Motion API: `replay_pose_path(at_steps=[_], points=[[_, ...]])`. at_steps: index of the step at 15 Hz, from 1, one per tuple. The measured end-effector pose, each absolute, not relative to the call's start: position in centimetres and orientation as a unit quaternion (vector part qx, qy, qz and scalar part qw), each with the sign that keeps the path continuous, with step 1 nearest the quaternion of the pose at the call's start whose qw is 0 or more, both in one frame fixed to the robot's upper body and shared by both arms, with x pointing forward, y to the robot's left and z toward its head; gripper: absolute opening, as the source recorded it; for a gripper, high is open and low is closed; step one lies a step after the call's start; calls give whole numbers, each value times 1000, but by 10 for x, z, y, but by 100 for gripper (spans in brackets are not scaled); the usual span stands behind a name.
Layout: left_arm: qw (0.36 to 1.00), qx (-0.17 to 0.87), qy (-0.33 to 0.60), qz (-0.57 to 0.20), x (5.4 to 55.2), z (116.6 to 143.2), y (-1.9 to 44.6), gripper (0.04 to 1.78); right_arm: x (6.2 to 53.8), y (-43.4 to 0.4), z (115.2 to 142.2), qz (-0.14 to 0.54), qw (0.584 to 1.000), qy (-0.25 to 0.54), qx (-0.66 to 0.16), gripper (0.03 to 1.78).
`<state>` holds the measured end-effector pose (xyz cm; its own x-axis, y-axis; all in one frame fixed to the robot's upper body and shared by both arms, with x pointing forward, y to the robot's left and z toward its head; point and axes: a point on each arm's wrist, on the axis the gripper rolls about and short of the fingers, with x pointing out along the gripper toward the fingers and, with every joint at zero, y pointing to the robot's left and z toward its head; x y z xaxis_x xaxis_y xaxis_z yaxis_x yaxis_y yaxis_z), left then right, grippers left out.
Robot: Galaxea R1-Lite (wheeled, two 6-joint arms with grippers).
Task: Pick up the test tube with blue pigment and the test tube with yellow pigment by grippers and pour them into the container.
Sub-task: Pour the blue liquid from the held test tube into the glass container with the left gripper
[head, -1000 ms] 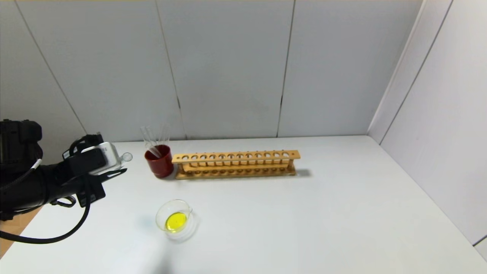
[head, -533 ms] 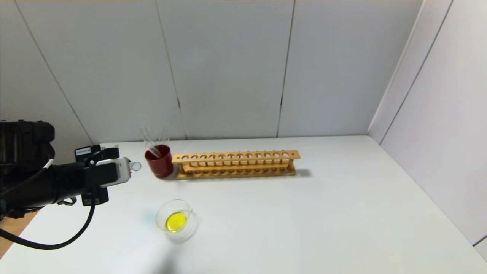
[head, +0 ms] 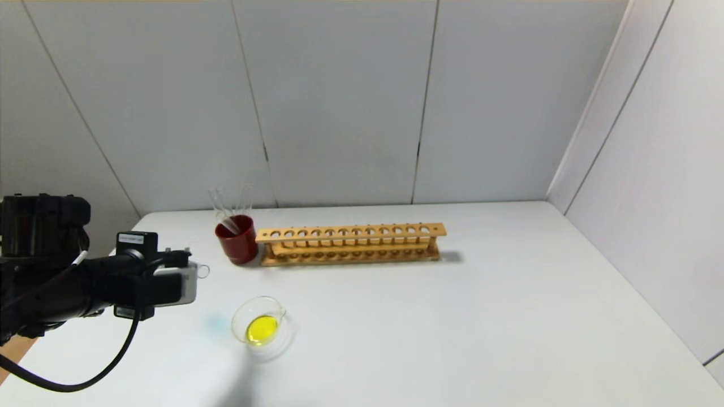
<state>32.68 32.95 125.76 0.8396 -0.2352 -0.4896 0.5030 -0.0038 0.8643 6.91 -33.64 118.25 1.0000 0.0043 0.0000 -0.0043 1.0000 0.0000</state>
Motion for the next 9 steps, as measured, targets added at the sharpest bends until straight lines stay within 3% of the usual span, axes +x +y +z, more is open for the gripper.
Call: replay_pose_path(at_steps=[9], points=[[669,681,102,-281,337,1238,320,31,69,-336,1182,2,1000,0,0,175]])
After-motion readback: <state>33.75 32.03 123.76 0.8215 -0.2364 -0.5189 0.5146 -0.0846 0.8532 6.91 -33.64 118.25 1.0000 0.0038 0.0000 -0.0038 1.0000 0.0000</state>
